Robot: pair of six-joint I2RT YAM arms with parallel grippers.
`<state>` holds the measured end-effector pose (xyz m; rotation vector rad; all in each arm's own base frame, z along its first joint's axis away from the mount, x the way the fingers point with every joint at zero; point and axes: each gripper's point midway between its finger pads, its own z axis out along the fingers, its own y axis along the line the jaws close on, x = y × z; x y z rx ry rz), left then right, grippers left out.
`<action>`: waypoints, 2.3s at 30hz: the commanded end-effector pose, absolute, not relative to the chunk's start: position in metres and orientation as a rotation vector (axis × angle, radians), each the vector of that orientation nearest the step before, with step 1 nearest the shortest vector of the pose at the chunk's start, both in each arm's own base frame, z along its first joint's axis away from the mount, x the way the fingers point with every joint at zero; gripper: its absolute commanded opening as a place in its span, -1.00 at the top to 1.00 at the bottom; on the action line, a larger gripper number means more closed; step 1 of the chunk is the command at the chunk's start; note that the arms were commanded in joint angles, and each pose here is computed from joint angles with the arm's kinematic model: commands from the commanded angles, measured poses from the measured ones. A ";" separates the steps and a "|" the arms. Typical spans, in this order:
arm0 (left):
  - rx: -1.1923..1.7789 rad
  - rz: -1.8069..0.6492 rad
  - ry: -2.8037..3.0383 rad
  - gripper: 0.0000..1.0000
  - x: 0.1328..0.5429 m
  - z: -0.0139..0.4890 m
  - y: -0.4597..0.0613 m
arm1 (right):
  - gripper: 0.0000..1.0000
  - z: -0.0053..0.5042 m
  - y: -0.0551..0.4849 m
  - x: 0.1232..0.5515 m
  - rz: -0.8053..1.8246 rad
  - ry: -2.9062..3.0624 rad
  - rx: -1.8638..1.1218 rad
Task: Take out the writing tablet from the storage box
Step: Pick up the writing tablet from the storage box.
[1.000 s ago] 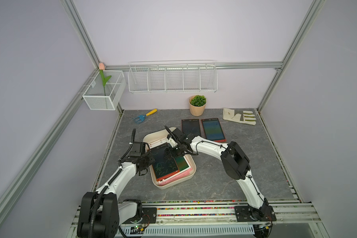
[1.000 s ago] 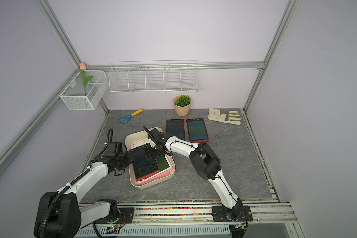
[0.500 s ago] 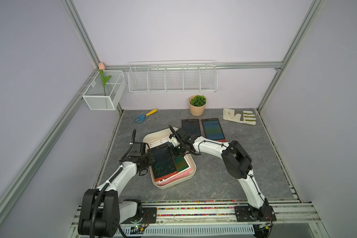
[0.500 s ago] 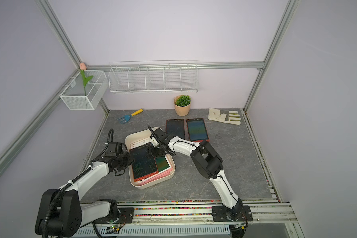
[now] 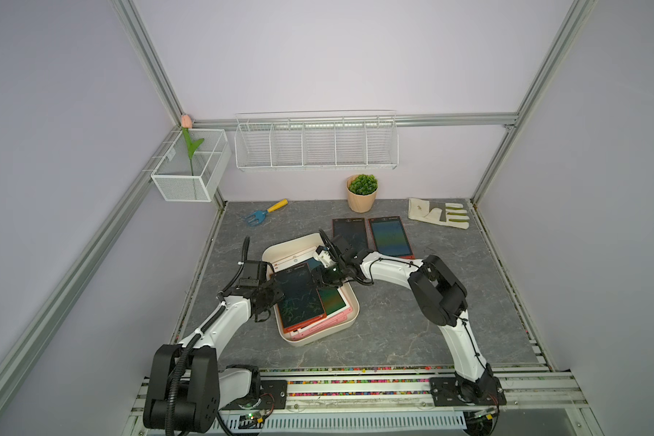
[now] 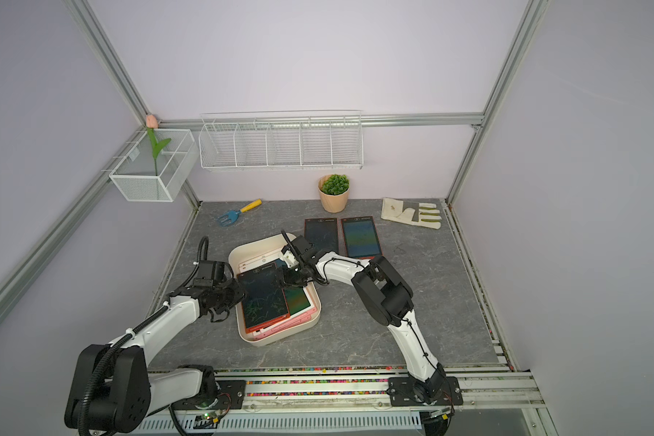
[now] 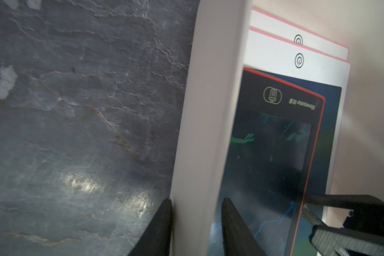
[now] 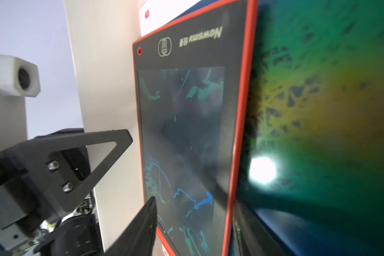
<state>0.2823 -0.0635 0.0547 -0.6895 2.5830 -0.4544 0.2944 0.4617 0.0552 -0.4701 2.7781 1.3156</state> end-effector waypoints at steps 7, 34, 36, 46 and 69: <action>-0.649 -0.488 2.572 0.25 0.283 0.058 -0.069 | 0.01 0.069 0.466 0.268 1.546 2.780 -0.465; -0.644 -0.480 2.563 0.27 0.283 0.063 -0.067 | 0.40 0.074 0.477 0.264 1.611 2.745 -0.521; -0.643 -0.483 2.562 0.27 0.283 0.063 -0.068 | 0.43 0.073 0.477 0.263 1.613 2.746 -0.521; -0.643 -0.502 2.533 0.25 0.283 0.076 -0.068 | 0.66 0.079 0.477 0.263 1.618 2.733 -0.531; -0.555 -0.664 2.374 0.15 0.283 0.164 -0.081 | 0.86 0.155 0.434 0.297 1.583 2.566 -0.560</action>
